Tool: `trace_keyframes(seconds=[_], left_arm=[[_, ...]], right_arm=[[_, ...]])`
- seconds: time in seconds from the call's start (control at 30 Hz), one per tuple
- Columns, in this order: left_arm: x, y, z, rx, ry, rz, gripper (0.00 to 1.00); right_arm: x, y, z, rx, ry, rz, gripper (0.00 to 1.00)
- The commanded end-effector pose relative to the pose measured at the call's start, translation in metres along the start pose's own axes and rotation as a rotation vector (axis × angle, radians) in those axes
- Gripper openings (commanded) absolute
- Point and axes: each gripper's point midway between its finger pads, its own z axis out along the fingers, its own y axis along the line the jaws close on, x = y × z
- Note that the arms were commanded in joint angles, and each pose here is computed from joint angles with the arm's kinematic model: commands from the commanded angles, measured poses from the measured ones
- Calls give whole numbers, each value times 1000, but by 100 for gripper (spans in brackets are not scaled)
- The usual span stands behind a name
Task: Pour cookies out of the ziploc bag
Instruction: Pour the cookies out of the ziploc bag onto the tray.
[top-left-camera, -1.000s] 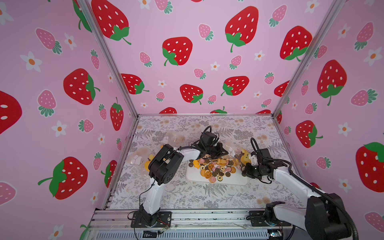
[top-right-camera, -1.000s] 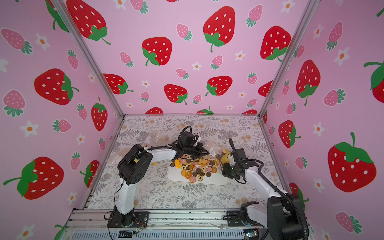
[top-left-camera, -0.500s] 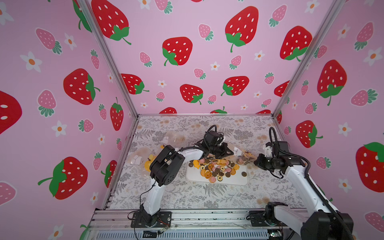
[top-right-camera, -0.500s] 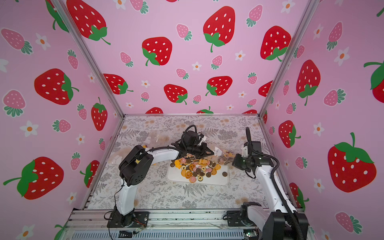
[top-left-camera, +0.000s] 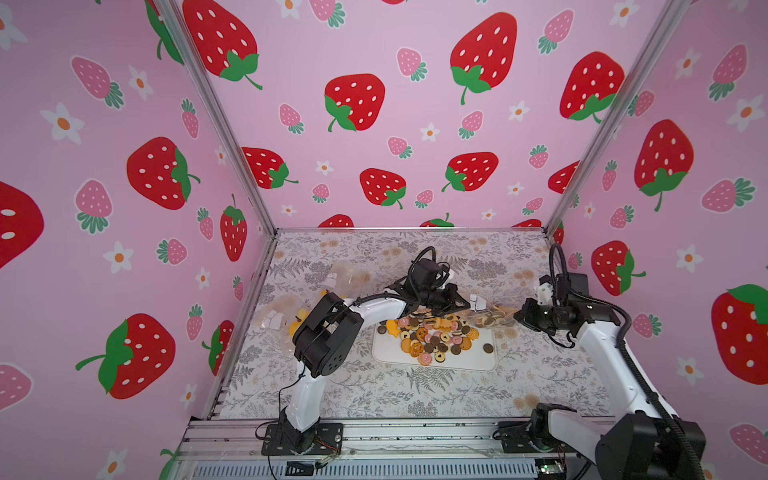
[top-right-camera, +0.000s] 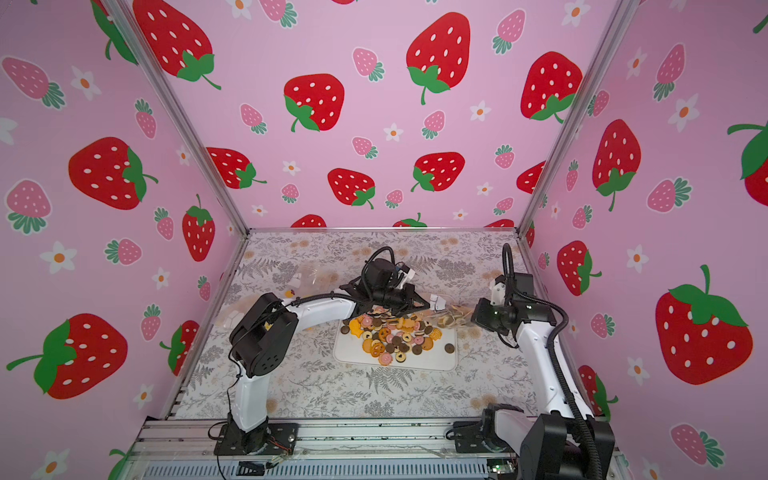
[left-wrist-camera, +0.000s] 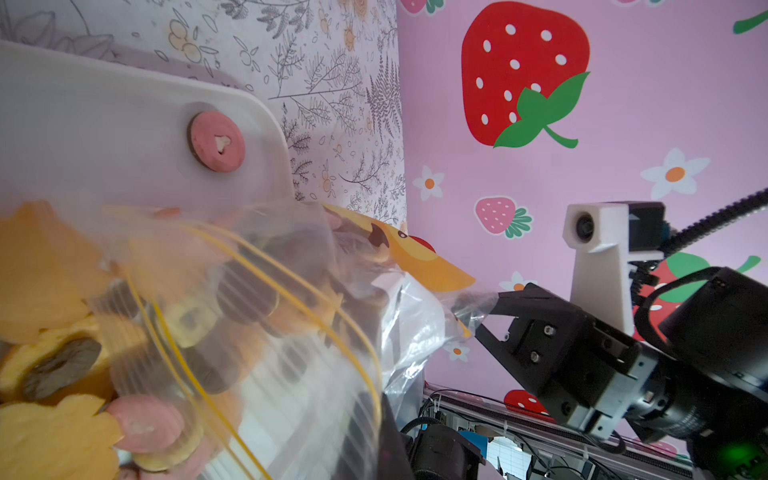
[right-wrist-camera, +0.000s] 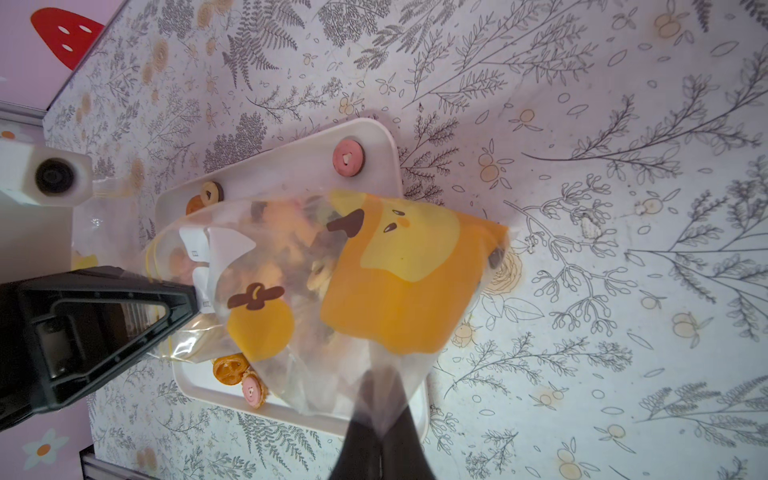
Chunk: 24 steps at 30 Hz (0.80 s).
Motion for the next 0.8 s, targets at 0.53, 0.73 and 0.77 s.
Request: trace_keyframes(seconds=[0.53, 0.73, 0.77], left_arm=[[12, 14, -26, -29, -8, 1, 0], [12, 22, -31, -39, -18, -4, 0], [12, 22, -32, -39, -19, -4, 0]], right_arm=[[-28, 33, -41, -81, -84, -77, 0], [-26, 52, -42, -158, -71, -122, 0], [-25, 57, -43, -169, -70, -138, 0]])
